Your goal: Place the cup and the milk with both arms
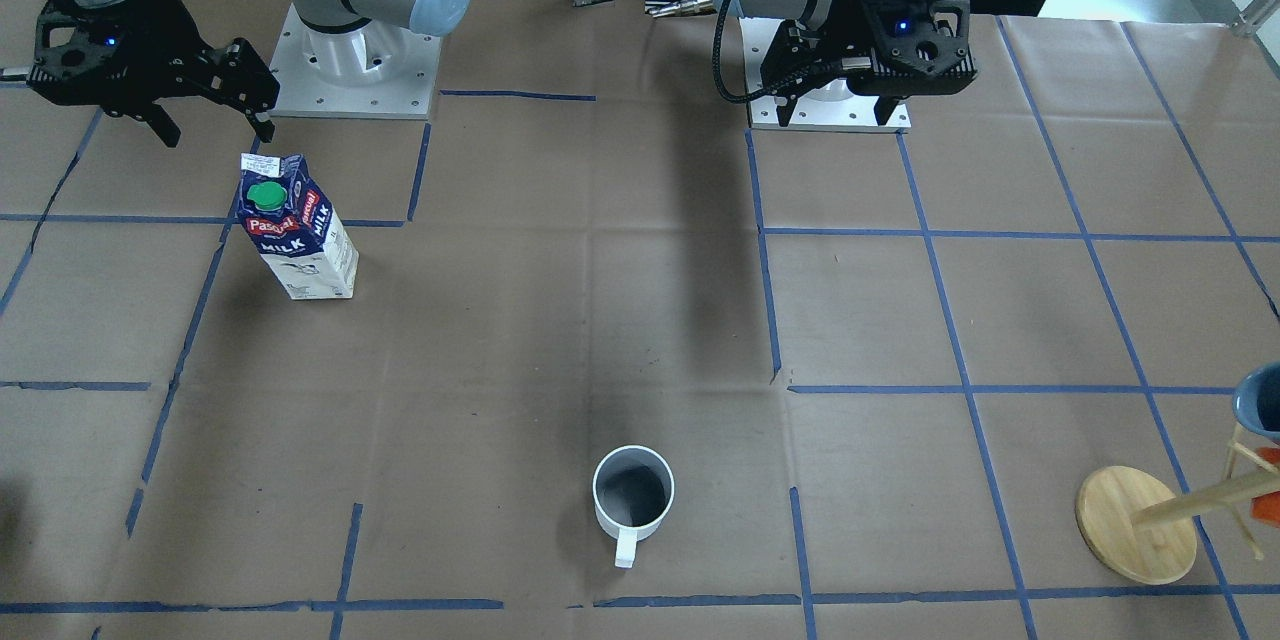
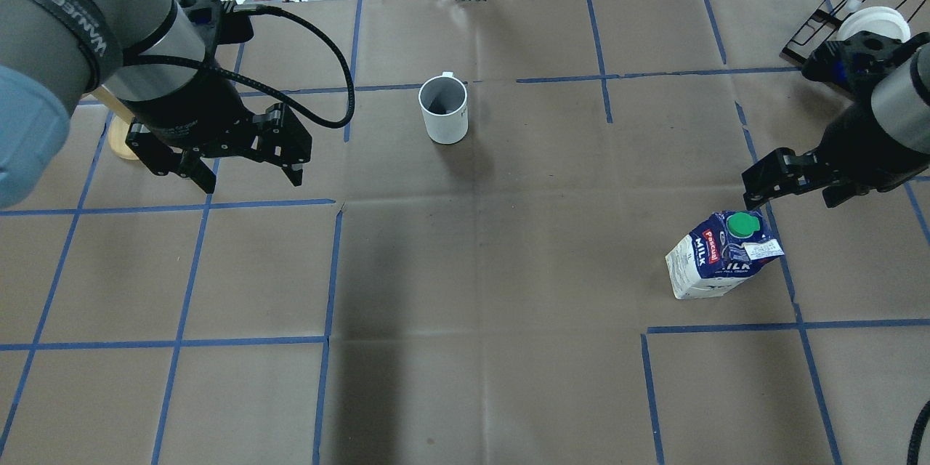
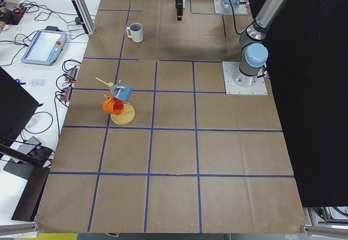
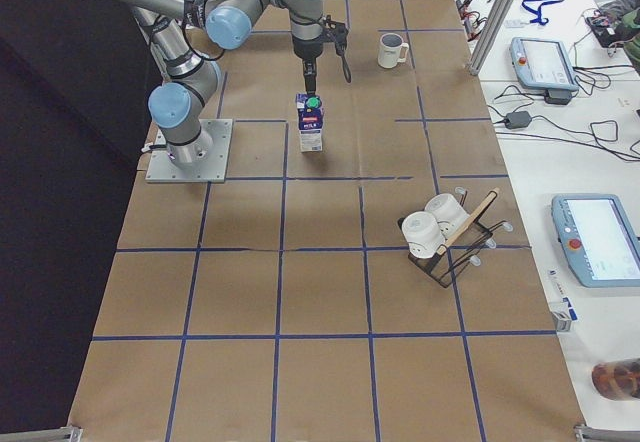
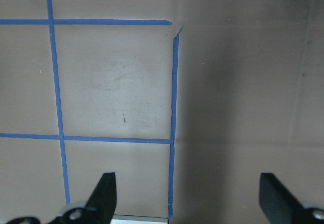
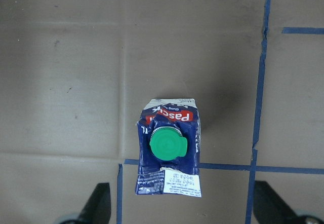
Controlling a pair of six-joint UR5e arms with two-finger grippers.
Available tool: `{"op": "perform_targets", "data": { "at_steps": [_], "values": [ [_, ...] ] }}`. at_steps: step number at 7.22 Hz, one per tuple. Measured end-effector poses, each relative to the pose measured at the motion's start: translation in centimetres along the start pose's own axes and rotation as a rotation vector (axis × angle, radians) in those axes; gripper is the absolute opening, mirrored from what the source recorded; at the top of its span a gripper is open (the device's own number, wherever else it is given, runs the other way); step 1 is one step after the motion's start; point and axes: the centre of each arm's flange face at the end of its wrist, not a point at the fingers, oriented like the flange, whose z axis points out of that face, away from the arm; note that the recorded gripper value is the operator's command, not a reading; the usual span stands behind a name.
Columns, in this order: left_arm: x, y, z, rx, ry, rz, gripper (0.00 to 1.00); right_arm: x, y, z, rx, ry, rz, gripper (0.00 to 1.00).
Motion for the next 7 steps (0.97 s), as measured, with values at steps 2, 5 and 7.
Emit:
{"op": "perform_targets", "data": {
  "at_steps": [2, 5, 7],
  "values": [
    [0.1, -0.1, 0.6, -0.012, 0.02, 0.003, 1.0, 0.3, -0.5, 2.4, -0.005, -0.003, 0.058, 1.0],
    [0.2, -0.2, 0.7, -0.015, 0.029, 0.003, 1.0, 0.8, -2.0, 5.6, -0.058, -0.019, 0.087, 1.0],
    [0.2, -0.2, 0.6, -0.014, 0.031, 0.002, 1.0, 0.8, -2.4, 7.4, -0.101, -0.032, 0.087, 1.0]
  ]
}}
